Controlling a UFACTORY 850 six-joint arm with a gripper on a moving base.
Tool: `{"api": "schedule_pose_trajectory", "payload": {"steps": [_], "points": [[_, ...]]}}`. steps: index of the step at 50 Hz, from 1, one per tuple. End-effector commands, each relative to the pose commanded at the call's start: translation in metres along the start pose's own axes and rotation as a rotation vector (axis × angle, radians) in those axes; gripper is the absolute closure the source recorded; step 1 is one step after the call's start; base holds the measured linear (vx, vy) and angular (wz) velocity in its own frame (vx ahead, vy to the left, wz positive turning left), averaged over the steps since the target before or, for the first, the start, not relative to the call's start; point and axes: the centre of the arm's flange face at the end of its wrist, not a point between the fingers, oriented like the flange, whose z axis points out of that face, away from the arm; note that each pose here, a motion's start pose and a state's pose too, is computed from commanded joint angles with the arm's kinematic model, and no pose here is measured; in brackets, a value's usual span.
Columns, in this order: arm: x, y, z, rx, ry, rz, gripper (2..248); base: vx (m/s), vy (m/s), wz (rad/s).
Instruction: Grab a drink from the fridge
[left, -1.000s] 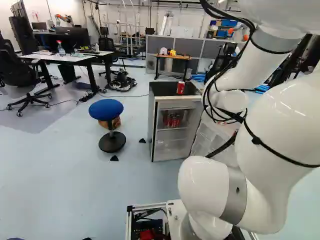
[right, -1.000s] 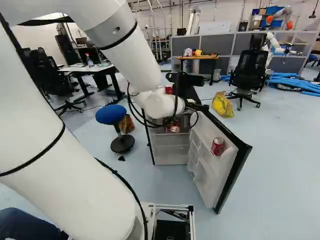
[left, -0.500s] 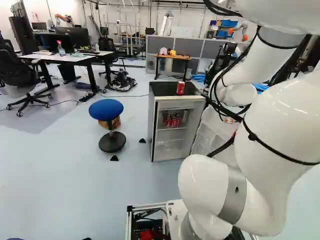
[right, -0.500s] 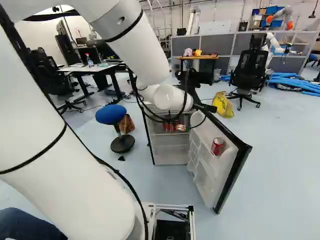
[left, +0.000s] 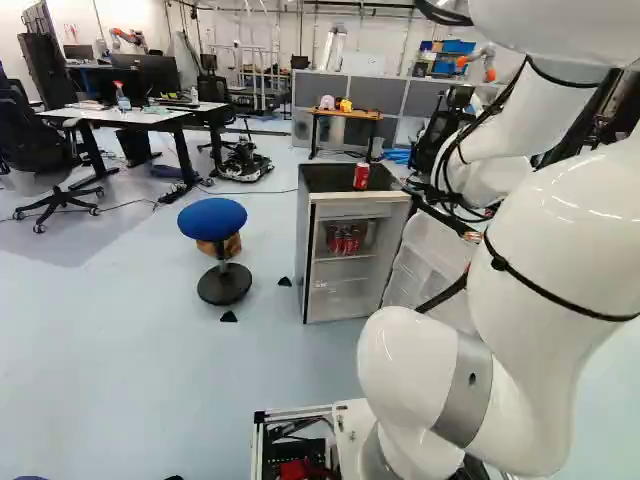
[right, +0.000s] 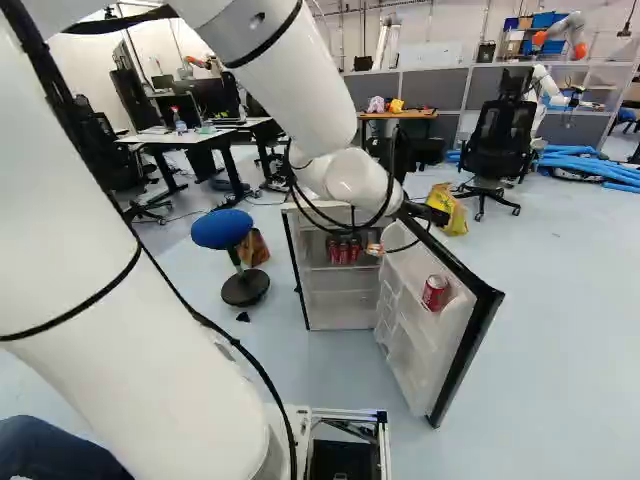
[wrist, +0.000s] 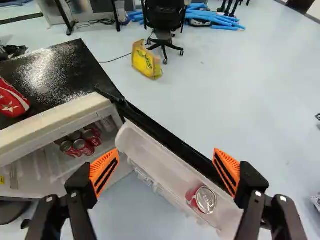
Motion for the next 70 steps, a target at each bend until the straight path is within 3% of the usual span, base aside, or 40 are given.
{"api": "schedule_pose_trajectory", "payload": {"steps": [23,38,53,70], "points": [[0.026,0.027,0.007,-0.043,-0.061,0.017,3,0.000,0.000,0.000],[0.035,0.045,0.025,-0.066,-0.117,0.043,3,0.000,0.000,0.000],[0.044,0.063,0.044,-0.092,-0.158,0.119,3,0.000,0.000,0.000],[0.056,0.084,0.065,-0.123,-0.169,0.252,3,0.000,0.000,0.000]]}}
